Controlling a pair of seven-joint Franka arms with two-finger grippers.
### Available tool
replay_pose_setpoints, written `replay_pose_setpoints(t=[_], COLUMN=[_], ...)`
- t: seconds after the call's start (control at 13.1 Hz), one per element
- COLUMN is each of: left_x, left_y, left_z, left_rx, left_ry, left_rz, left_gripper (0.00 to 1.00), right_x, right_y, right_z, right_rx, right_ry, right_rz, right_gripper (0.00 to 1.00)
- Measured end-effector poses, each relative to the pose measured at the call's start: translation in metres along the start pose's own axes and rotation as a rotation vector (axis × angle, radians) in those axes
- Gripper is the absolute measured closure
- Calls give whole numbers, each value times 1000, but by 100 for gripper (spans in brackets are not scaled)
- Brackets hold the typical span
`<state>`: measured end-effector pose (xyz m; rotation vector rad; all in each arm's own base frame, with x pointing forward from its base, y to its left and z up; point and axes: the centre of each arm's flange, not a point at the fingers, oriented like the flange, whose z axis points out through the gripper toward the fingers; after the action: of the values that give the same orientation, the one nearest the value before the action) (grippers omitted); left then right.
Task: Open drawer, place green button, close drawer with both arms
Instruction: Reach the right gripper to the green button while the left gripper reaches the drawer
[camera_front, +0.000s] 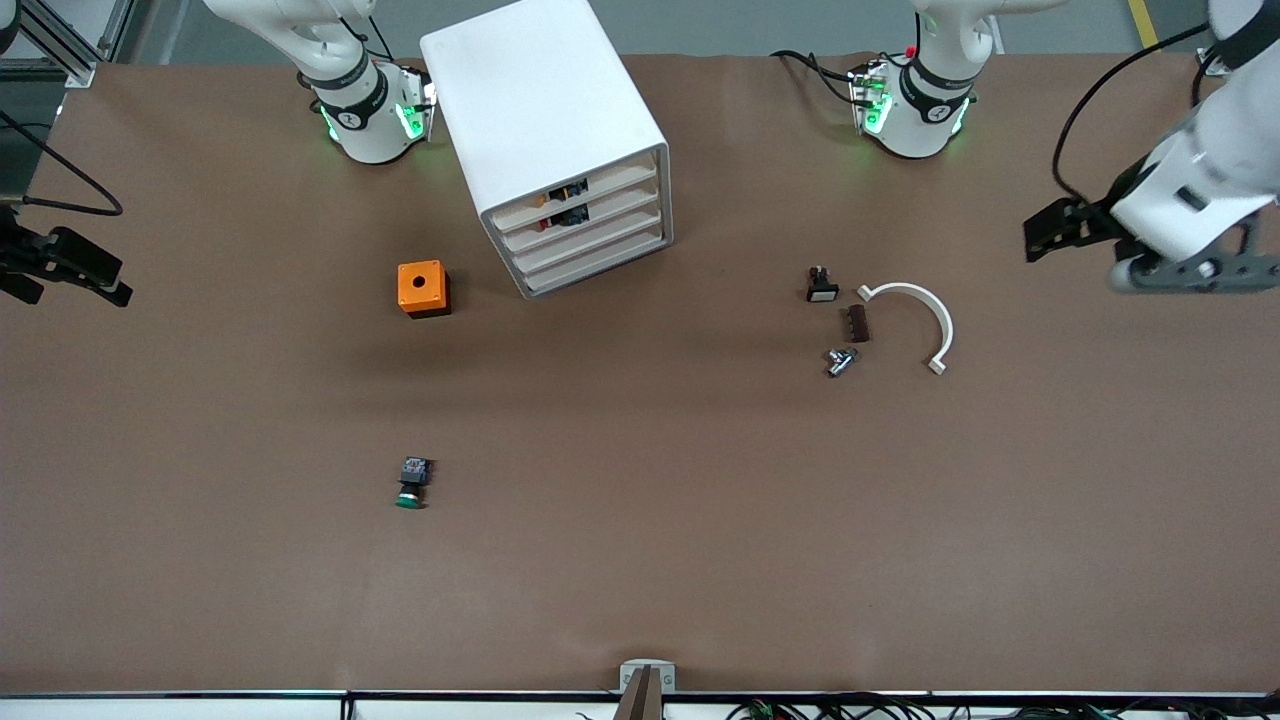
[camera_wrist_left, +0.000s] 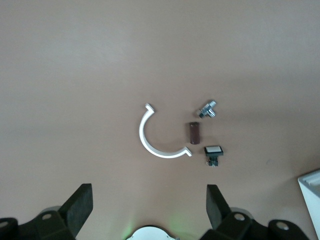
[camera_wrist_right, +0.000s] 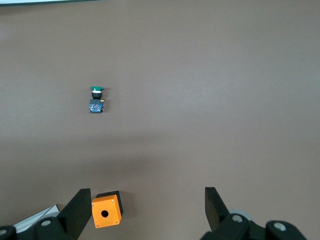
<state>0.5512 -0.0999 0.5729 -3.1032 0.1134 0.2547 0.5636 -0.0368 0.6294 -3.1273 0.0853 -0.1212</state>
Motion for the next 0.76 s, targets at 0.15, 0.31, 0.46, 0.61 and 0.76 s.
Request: replay_pose_setpoints(t=[0.15, 0.31, 0.46, 0.61, 0.76], left_x=[20, 36, 49, 58, 65], left_y=[25, 41, 47, 61, 82], left_z=[35, 67, 98, 126, 151], left_rx=[-22, -77, -103, -103, -87], left_ry=[-61, -127, -187, -240, -290], left_rz=[33, 13, 9, -2, -80], left_gripper=[0, 0, 0, 0, 0], right_x=[3, 18, 39, 57, 73], right_y=[-6, -25, -46, -66, -92], right_z=[11, 42, 82, 122, 167], right_rx=[1, 3, 8, 17, 36], right_ry=[-14, -20, -19, -11, 2], right_rz=[-9, -41, -60, -38, 2], right_gripper=[0, 0, 0, 0, 0])
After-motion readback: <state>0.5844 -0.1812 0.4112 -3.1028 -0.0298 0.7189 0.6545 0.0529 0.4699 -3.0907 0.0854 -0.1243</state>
